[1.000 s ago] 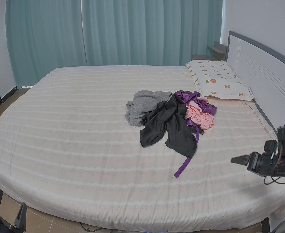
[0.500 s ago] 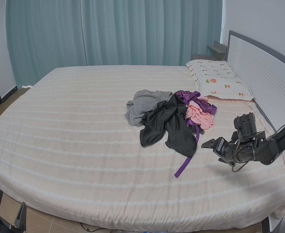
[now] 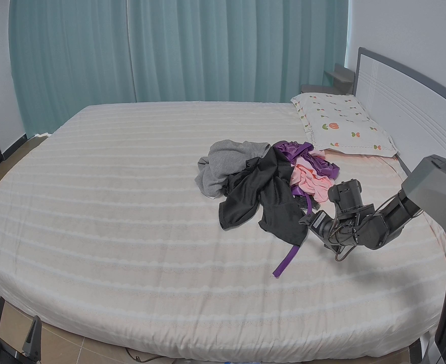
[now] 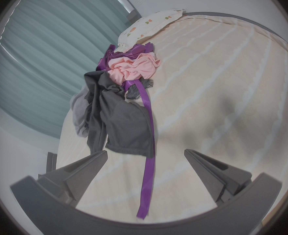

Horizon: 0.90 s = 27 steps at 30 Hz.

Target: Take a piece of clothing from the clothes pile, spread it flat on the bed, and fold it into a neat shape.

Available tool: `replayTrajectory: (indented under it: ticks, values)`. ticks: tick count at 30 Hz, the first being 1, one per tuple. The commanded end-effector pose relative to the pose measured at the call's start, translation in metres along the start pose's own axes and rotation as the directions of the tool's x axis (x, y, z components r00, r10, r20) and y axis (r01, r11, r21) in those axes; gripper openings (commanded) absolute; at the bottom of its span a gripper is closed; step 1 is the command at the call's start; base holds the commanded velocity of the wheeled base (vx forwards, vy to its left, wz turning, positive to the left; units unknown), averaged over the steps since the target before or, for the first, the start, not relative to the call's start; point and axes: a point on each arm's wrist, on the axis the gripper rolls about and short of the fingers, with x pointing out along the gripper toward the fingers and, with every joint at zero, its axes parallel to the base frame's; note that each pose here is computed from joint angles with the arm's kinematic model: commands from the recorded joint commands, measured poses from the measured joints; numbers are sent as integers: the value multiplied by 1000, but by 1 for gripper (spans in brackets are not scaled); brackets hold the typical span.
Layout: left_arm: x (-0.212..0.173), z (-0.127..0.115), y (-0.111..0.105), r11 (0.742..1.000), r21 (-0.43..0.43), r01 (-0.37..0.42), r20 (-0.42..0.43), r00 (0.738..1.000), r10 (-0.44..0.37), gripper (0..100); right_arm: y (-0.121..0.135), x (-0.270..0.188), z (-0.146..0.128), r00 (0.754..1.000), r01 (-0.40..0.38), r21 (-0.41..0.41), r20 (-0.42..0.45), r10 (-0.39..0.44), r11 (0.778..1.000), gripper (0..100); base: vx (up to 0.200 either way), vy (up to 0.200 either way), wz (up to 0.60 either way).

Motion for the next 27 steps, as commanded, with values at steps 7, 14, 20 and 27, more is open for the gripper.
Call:
replayTrajectory:
  ticks: [7, 14, 20, 27]
  values:
    - [0, -5, 0, 1000, 1, 2, -5, 1000, -2, 100, 4, 52, -8, 999, 31, 49, 28, -33, 998, 100, 0, 0, 0]
    - [0, -5, 0, 1000, -1, 2, -5, 1000, -2, 100, 14, 70, -9, 998, 15, 46, 64, -18, 999, 100, 0, 0, 0]
    - [0, -5, 0, 1000, -1, 2, -5, 1000, -2, 100, 12, 81, -11, 998, 21, 47, 65, -24, 999, 0, 0, 0, 0]
    - [0, -5, 0, 1000, -1, 2, -5, 1000, -2, 100, 13, 81, -10, 997, 18, 45, 69, -21, 999, 0, 0, 0, 0]
